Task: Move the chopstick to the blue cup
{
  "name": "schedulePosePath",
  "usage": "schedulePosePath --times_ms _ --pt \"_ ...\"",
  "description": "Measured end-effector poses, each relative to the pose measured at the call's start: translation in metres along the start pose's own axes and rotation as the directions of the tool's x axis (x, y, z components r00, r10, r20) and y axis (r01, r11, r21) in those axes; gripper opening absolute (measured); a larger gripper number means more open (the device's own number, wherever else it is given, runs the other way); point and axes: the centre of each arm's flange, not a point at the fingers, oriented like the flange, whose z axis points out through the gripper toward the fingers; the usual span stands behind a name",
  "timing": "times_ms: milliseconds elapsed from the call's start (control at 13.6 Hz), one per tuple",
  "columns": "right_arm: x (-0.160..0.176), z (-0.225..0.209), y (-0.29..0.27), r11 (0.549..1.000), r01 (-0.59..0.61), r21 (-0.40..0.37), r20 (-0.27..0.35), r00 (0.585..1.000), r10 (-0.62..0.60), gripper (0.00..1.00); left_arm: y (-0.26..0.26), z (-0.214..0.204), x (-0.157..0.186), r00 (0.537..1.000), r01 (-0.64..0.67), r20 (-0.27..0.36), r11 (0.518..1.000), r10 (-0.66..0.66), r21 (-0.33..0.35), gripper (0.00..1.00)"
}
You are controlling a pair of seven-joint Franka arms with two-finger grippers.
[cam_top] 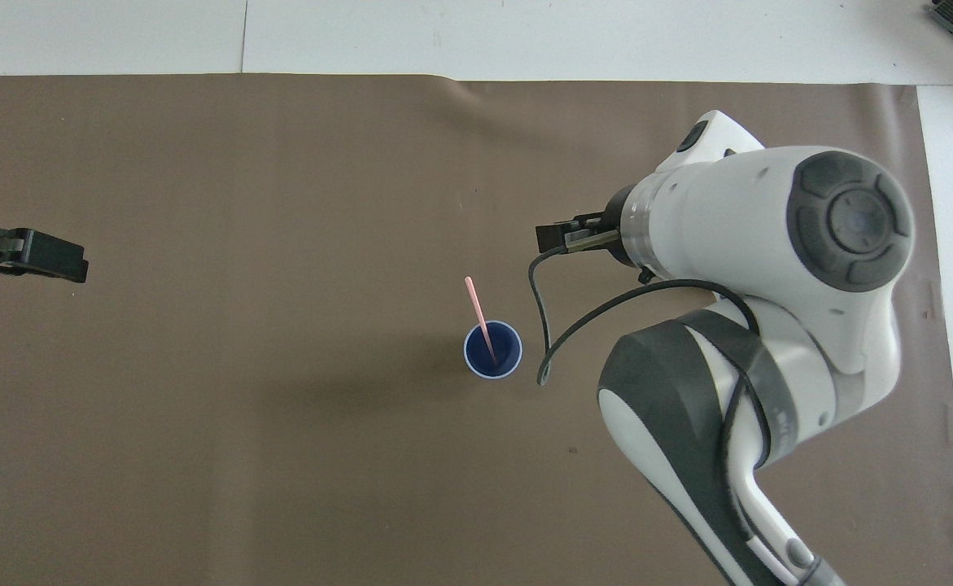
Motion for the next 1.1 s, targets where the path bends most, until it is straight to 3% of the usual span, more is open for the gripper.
schedulePosePath --times_ms 367,588,1102 --pt "0.002 -0.070 0.078 0.991 -0.117 -0.068 0.105 0.987 0.123 1.00 0.000 0.000 0.000 1.000 0.000 0.000 1.000 0.000 0.000 1.00" --pt "0.001 -0.097 0.117 0.979 -0.172 -0.106 0.102 0.978 0.183 1.00 0.000 0.000 0.000 1.000 0.000 0.000 1.000 0.000 0.000 1.00" --pt "-0.037 -0.148 0.194 0.939 -0.308 -0.155 0.160 0.930 0.331 1.00 0.000 -0.001 0.000 1.000 0.000 -0.001 1.000 0.000 0.000 1.00"
